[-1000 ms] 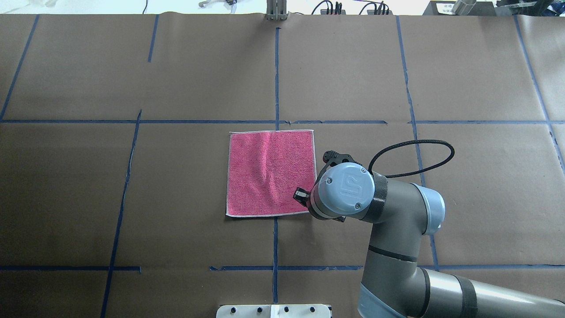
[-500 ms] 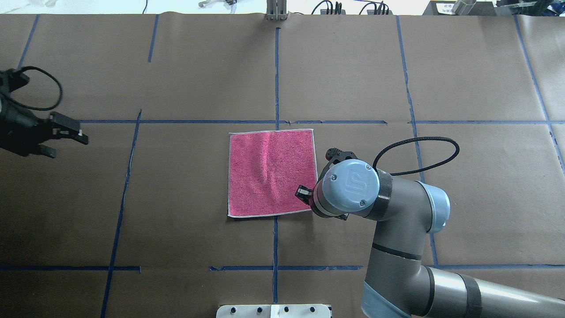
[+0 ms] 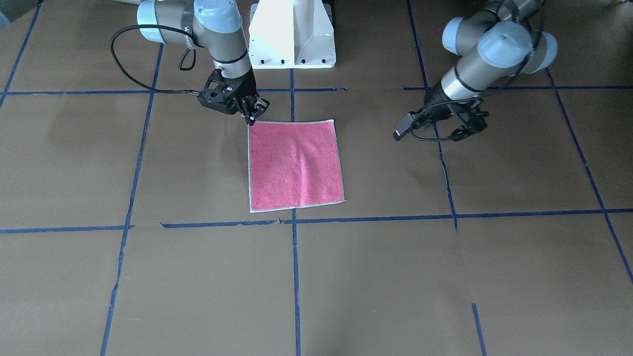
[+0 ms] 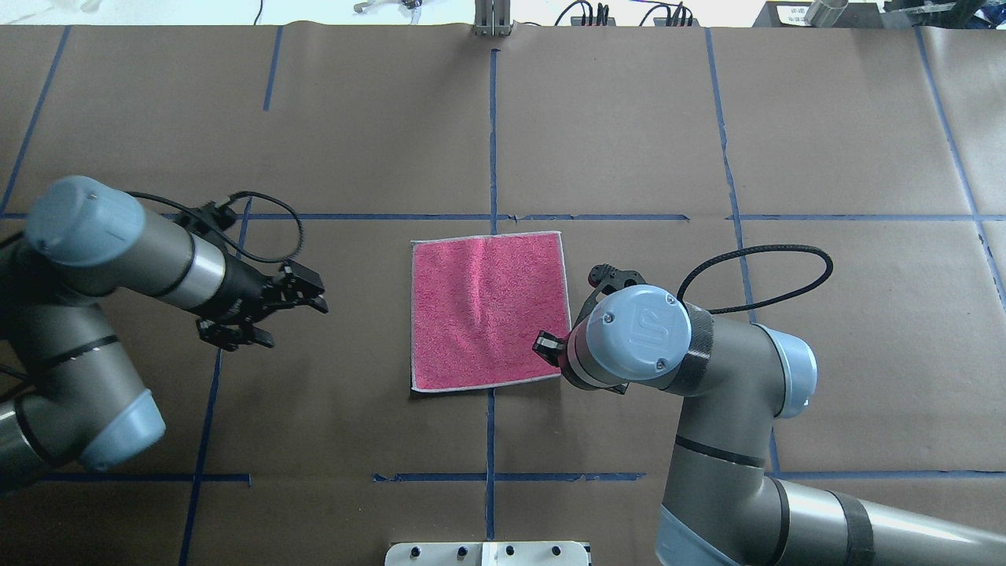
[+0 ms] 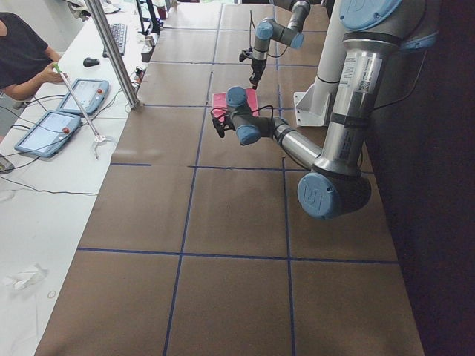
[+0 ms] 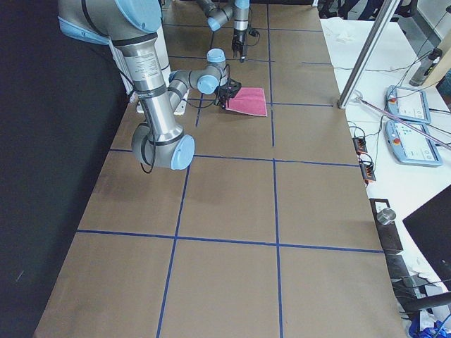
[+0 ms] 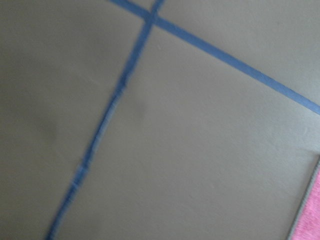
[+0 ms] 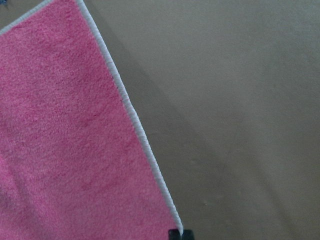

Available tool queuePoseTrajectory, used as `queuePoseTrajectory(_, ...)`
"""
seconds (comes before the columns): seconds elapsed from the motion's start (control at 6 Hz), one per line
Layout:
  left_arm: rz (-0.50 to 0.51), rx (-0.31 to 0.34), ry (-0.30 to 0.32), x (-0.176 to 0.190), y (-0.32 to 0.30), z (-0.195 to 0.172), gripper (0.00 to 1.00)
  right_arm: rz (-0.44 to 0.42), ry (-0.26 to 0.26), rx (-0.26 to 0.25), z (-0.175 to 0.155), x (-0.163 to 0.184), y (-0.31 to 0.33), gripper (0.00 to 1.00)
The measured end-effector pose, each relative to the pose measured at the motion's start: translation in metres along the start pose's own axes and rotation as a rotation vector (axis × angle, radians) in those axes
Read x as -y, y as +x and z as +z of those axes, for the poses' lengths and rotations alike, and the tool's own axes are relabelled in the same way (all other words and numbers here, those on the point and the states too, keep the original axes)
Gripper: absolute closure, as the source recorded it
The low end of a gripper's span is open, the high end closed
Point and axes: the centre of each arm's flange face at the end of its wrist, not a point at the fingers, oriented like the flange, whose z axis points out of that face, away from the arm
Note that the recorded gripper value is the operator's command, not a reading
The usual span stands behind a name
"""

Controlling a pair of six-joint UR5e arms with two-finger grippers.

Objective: Fold towel twice with both arms
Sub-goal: 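Bring the left gripper to the towel's other near corner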

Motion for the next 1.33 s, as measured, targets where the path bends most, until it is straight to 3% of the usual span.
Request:
queuePoseTrajectory(0.5,-0.053,0.081,0.077,-0.101,0.077,0.051,0.1,-0.001,-0.001,0.001,-0.001,-0.001,0.001,0.92)
queuePoseTrajectory(1.33,-0.049,0.103,0.072,-0.118,0.087,0.072,0.19,-0.001,-0.001,0.0,0.0,-0.001,0.001,0.98)
